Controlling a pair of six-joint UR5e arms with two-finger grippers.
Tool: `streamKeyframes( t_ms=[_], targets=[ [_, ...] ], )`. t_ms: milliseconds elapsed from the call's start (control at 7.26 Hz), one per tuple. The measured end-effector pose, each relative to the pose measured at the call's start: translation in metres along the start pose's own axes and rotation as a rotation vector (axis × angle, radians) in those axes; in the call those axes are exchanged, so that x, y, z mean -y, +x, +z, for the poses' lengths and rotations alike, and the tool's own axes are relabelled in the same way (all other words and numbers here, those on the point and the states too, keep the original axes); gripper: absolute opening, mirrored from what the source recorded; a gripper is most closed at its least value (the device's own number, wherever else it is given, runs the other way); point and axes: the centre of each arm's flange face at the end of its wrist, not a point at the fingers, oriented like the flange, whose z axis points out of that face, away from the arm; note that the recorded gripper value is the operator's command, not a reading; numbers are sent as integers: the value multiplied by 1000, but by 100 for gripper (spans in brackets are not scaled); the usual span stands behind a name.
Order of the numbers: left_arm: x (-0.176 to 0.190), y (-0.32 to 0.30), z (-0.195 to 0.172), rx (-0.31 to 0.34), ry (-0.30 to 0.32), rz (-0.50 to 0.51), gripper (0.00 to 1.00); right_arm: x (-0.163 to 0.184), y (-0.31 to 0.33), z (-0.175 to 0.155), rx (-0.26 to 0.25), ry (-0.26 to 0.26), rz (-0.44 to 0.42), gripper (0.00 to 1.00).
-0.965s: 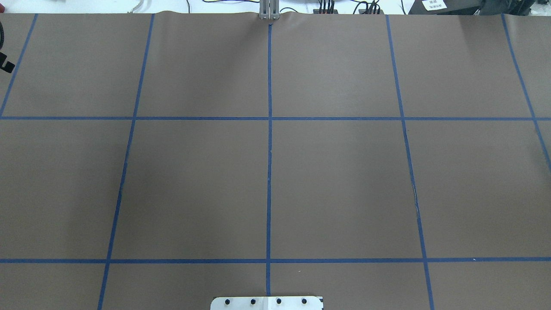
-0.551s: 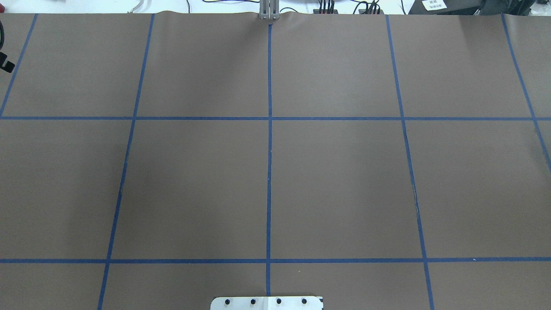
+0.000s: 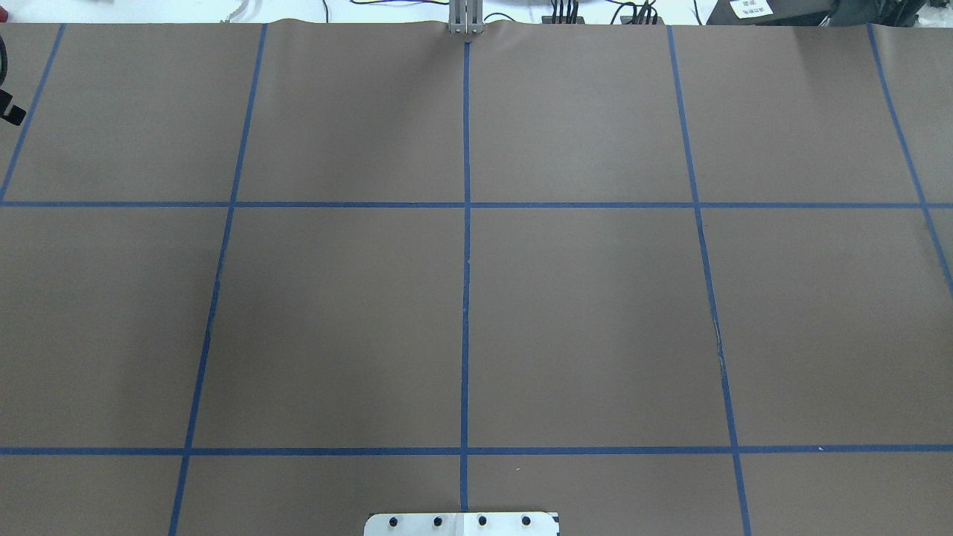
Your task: Left arm hands cup to right arm to dump lemon
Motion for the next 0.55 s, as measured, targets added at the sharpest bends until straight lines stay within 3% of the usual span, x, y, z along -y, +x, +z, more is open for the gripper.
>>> streamKeyframes(
  t_ms=[551],
  targets=[
    [0, 1, -1, -1, 2, 2, 100, 6, -7, -4, 61, 39, 169, 0]
  ],
)
